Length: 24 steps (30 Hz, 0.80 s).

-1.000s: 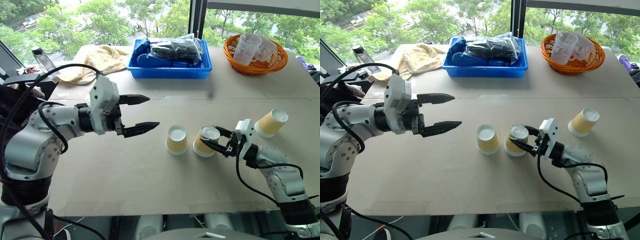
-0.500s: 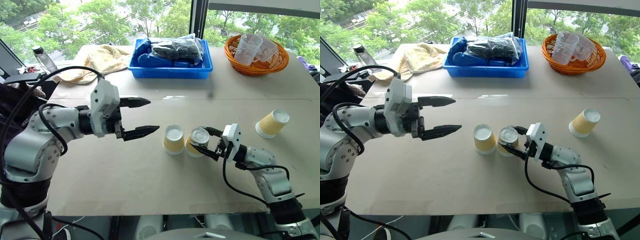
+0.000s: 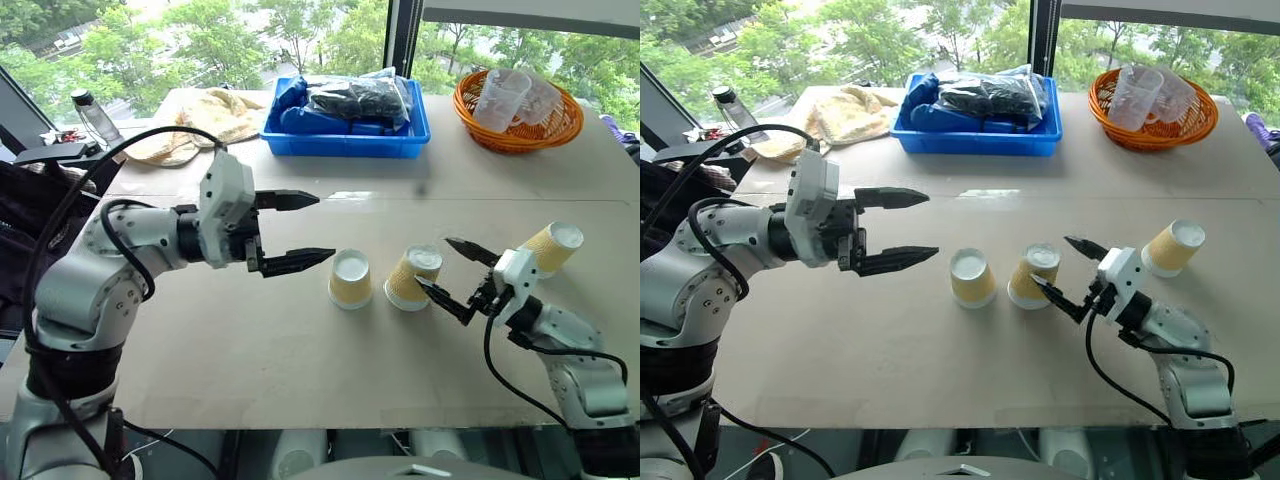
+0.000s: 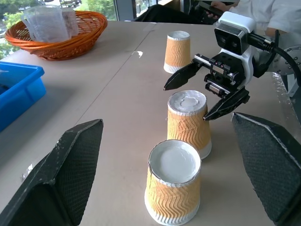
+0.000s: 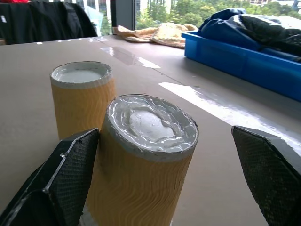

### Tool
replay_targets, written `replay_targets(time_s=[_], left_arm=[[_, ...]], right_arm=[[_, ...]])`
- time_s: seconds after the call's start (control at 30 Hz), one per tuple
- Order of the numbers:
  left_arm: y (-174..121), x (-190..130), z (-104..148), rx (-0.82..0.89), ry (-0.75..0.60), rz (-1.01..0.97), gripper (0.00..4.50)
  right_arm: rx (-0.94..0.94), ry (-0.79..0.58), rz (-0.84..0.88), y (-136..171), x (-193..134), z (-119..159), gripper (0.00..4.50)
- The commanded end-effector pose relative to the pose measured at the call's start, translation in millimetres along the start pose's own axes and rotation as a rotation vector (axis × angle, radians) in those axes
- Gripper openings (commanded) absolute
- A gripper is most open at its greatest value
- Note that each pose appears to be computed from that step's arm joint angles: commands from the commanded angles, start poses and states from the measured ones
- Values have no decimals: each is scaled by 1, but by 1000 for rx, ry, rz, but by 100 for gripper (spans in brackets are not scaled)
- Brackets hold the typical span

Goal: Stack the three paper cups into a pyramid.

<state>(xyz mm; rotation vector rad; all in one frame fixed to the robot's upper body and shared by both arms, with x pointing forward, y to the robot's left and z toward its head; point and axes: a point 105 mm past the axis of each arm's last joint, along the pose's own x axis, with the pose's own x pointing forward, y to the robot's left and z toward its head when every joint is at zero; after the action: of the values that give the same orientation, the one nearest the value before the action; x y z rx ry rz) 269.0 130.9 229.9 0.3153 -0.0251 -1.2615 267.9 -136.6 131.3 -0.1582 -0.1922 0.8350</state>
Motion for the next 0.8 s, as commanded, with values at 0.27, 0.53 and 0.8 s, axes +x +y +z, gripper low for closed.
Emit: replay_targets(time_s=[0.27,0.53,0.8], left_arm=[[12,30,13,21,-101,-61,450],[14,47,15,39,-122,-91,450],[8,34,7,34,-64,-114,450]], right_arm=[[-47,-80,-396,-21,-59,32,445],[1,-63,-477,-28,-74,22,445],[173,61,30,48,-37,8,445]])
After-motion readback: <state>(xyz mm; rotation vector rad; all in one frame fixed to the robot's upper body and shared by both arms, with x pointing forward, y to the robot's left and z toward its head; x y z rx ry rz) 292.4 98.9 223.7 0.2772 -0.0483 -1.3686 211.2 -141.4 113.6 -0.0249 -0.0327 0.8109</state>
